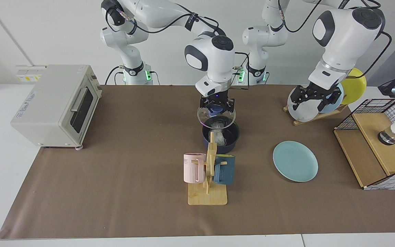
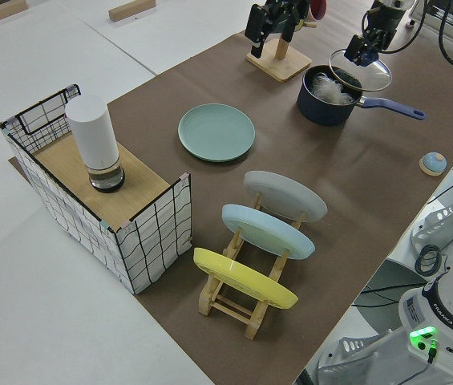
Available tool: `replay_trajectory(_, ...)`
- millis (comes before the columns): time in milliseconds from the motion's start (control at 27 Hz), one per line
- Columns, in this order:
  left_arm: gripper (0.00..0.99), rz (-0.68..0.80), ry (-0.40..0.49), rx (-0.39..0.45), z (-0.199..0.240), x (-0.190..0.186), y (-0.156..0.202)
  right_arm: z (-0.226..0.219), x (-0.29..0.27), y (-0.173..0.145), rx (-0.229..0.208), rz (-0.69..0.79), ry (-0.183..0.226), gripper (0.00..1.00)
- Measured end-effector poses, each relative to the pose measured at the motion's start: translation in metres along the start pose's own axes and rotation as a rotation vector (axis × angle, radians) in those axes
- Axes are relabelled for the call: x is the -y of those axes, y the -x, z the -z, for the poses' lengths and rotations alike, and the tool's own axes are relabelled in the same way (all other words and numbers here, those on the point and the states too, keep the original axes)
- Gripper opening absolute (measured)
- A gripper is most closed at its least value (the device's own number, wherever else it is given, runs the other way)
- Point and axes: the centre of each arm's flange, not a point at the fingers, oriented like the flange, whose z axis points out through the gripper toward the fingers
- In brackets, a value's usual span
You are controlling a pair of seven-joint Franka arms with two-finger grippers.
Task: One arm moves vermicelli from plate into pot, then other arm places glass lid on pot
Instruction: 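Withdraw the left gripper while the right gripper carries the lid over, then lower the glass lid onto the pot with the right gripper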
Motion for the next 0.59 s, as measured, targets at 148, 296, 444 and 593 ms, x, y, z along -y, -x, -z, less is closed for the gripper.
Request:
replay_trajectory(148, 0.991, 0.0, 0.0, 0.0, 0.0, 0.0, 0.0, -0.008, 0.016, -0.009, -0.014, -0.034, -0.014, 0.44)
replay_trajectory(296, 0.991, 0.0, 0.0, 0.0, 0.0, 0.0, 0.0, -0.017, 0.026, -0.021, -0.018, -0.053, -0.027, 0.44)
replay_trajectory(444, 0.991, -0.001, 0.0, 0.0, 0.0, -0.001, 0.0, -0.028, 0.028, -0.029, -0.012, -0.061, -0.027, 0.44)
replay_trajectory(593, 0.991, -0.004, 0.0, 0.001, 0.0, -0.002, 0.0, -0.038, 0.027, -0.034, -0.011, -0.062, -0.016, 0.44)
